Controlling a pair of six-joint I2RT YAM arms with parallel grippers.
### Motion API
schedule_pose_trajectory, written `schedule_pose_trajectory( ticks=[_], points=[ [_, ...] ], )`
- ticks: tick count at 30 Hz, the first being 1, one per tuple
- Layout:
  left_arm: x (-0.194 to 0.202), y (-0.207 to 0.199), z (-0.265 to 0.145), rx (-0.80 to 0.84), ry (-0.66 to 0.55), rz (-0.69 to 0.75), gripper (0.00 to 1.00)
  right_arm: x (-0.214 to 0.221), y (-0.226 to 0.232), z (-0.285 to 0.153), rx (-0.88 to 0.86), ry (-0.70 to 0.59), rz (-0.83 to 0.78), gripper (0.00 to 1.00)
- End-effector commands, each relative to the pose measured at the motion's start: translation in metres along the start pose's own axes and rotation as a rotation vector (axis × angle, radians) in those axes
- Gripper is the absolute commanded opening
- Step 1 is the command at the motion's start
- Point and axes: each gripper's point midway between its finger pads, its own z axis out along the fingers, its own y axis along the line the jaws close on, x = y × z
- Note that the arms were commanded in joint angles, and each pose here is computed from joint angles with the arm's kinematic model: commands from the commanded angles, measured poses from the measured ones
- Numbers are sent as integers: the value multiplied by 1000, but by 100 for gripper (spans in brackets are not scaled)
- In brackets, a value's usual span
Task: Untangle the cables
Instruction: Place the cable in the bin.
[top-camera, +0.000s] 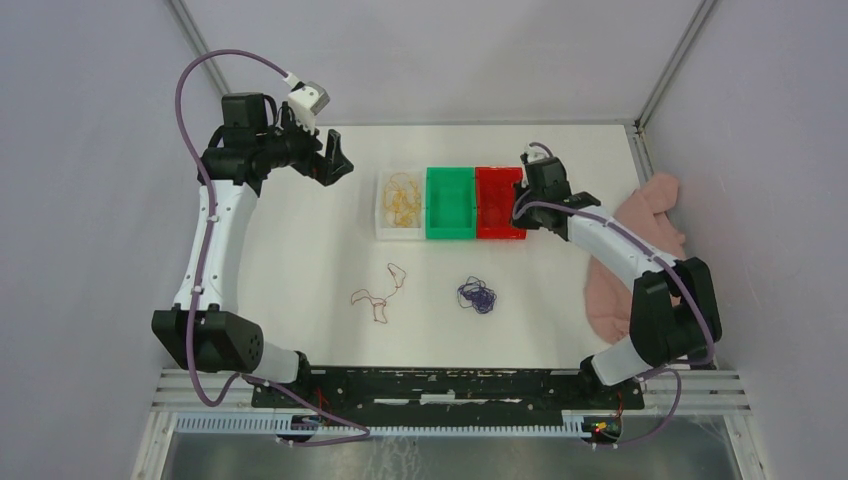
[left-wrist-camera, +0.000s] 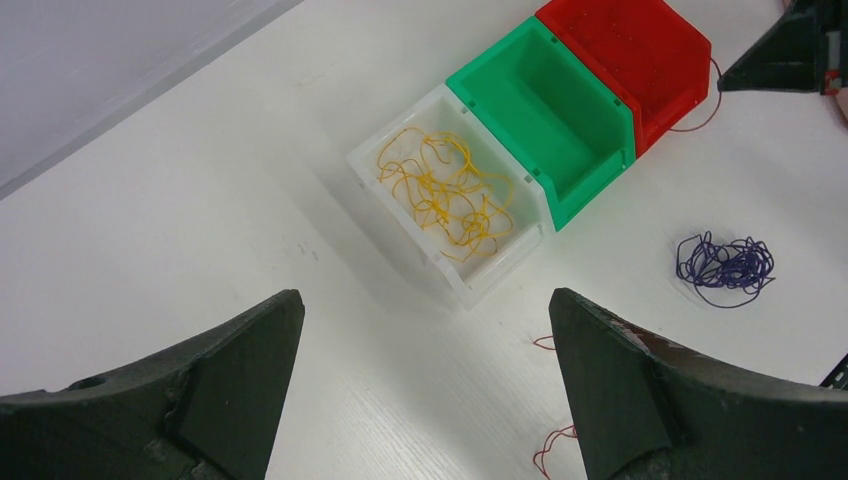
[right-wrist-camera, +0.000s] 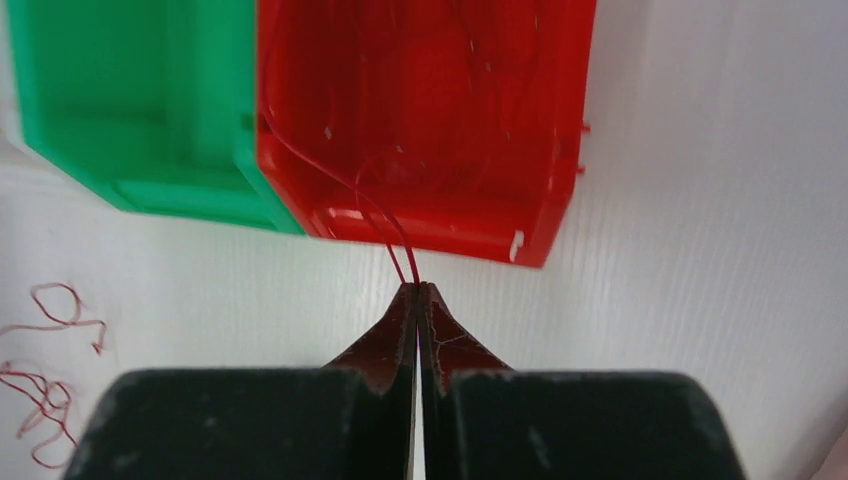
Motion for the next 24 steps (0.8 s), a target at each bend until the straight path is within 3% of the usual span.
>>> schedule_pose_trajectory(
  ticks=[1,9,17,24],
  points=[
    [-13,3,-7,-19,-41,50,100,-69,17,-2,-11,-142,-61,1],
    [-15,4,-9,-25,-45,59,100,-91,11,40,80,-101,-165,1],
    [-12,7,-5,-26,-35,58,100,-75,5,77,192,-15,-285,1],
    [-11,6,-5,-25,-33,62,100,-53,0,95,246,20,-288,21]
  ],
)
